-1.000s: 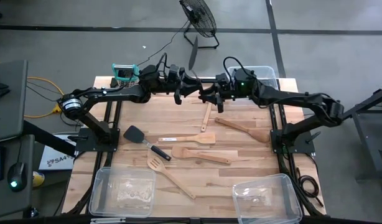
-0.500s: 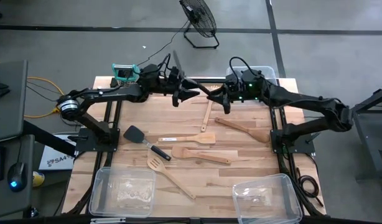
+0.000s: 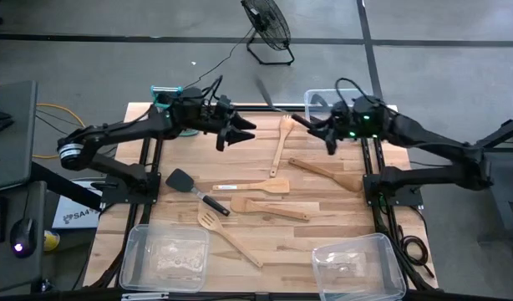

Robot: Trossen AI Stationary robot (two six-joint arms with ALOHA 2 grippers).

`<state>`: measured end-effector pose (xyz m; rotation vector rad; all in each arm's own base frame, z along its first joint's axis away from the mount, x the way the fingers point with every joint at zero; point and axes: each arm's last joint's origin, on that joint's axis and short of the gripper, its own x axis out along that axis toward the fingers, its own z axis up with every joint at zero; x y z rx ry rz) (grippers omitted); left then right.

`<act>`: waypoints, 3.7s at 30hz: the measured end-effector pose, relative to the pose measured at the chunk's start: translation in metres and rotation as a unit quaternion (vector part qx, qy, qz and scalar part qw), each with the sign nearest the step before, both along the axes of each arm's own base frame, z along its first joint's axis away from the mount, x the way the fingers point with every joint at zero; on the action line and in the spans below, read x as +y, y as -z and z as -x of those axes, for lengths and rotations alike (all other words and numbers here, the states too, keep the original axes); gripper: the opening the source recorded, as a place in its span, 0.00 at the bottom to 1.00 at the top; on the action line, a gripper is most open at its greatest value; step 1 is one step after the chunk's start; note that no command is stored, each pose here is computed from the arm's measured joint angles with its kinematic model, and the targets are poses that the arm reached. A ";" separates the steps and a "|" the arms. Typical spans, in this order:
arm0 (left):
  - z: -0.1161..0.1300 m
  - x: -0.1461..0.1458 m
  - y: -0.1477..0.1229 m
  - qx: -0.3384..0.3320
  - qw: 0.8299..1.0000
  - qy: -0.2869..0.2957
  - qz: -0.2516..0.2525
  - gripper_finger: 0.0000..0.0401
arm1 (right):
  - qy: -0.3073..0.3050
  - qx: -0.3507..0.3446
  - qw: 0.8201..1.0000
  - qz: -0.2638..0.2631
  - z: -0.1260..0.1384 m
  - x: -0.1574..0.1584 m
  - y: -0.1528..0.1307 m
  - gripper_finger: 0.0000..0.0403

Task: Pick & Place Kitchen Items
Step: Put the top black spatula into the bottom right transparent bin

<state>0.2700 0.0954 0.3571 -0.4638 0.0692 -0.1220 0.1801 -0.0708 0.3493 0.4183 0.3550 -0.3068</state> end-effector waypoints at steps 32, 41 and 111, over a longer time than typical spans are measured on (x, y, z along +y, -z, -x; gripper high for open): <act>0.012 -0.120 -0.017 0.008 0.998 -0.064 0.002 0.57 | -0.284 0.181 0.902 -0.270 0.129 0.090 -0.040 0.17; 0.012 -0.123 -0.017 0.008 0.998 -0.068 0.009 0.57 | -0.324 0.223 0.846 -0.361 0.134 0.097 -0.042 0.17; 0.012 -0.122 -0.011 0.036 0.997 -0.070 -0.005 0.57 | -0.308 0.502 0.719 -0.368 0.064 0.196 -0.009 0.52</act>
